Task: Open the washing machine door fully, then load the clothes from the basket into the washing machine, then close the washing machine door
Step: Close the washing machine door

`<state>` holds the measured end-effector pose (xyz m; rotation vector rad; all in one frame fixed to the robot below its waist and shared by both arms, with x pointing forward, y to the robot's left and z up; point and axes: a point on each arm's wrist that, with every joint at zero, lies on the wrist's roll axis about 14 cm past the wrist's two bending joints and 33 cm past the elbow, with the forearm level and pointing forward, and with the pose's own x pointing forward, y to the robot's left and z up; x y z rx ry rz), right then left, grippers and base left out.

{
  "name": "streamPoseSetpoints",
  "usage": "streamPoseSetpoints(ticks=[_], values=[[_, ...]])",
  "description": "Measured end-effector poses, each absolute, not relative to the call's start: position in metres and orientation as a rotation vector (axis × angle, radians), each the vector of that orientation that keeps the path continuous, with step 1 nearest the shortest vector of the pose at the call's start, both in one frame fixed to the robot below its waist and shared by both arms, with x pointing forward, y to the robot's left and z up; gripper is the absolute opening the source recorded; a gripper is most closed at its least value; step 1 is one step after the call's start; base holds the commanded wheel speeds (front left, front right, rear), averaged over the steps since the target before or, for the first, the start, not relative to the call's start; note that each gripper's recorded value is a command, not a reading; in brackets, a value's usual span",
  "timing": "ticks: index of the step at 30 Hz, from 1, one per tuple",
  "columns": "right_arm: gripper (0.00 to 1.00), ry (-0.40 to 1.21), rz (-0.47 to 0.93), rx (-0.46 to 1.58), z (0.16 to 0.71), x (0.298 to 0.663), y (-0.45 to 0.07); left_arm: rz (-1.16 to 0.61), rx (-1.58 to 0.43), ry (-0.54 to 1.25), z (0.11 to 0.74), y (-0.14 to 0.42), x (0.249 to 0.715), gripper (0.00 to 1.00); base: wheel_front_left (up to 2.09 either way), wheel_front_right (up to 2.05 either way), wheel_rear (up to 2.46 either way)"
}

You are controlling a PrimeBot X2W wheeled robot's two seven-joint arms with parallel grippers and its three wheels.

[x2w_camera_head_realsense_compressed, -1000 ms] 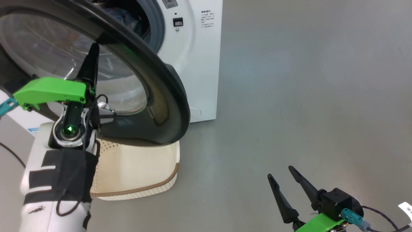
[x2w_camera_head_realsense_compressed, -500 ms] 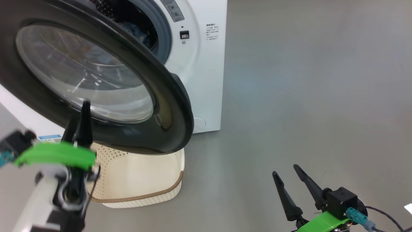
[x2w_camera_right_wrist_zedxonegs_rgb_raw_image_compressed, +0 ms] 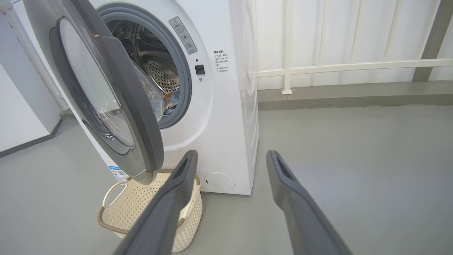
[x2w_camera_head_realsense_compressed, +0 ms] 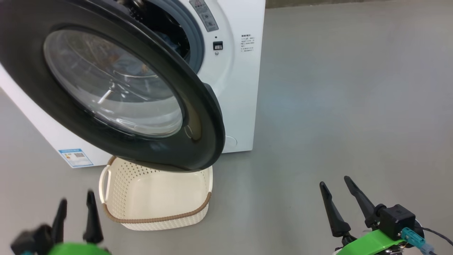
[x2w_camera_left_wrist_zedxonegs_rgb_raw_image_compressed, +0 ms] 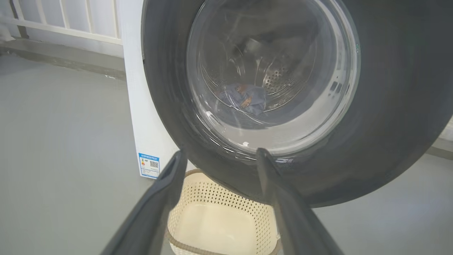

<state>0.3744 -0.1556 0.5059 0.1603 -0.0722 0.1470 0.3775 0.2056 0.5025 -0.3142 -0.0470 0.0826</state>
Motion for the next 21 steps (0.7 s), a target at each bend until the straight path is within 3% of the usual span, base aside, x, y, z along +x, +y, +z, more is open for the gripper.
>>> streamPoseSetpoints(ticks=[8, 21], values=[[1.00, -0.088, 0.138, 0.167, 0.511, 0.372, -0.156, 0.149, -0.278, -0.026, 0.488, 0.217, 0.346, 1.00, 0.00, 0.00, 0.00], [1.00, -0.093, 0.135, 0.169, 0.512, 0.373, -0.155, 0.170, -0.245, -0.025, 0.483, 0.224, 0.339, 1.00, 0.00, 0.00, 0.00]])
